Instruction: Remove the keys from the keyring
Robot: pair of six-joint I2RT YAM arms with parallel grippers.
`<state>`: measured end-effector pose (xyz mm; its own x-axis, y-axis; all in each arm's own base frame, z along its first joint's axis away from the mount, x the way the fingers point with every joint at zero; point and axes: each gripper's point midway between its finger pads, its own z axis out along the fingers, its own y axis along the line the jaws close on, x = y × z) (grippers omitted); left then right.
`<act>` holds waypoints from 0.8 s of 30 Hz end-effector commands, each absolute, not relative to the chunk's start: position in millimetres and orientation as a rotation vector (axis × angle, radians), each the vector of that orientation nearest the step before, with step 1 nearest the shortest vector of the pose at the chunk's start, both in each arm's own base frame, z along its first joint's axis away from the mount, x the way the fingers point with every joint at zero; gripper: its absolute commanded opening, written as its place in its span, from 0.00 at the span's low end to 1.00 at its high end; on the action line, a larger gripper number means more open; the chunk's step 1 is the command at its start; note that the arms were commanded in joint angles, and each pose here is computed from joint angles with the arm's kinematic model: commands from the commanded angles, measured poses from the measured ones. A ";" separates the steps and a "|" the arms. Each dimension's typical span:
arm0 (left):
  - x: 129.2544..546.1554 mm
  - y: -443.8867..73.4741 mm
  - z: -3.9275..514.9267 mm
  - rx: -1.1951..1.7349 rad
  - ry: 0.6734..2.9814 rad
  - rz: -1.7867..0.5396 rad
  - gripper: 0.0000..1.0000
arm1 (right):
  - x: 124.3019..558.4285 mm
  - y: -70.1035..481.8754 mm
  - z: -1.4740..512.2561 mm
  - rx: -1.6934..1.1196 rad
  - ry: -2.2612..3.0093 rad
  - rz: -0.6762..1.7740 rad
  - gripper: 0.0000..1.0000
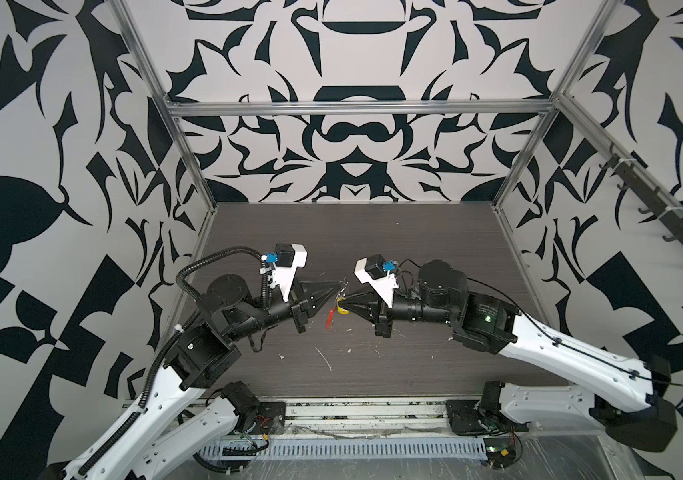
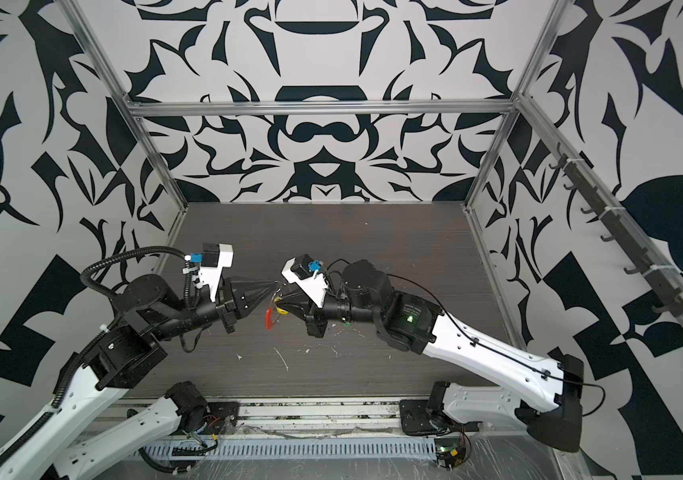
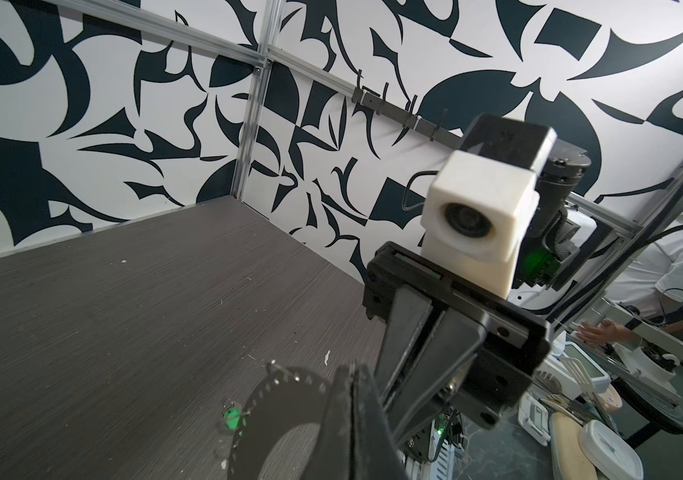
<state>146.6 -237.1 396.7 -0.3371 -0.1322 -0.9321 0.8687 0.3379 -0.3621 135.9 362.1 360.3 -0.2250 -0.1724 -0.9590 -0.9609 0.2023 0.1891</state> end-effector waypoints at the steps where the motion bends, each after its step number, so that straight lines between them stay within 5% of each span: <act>1: 150.1 -231.9 423.5 0.636 1.449 -1.205 0.00 | 121.8 368.8 365.1 -1.141 1.555 1.183 0.00; 24: 157.3 -234.8 410.1 0.612 1.469 -1.204 0.00 | 122.1 393.3 368.8 -1.127 1.517 1.290 0.00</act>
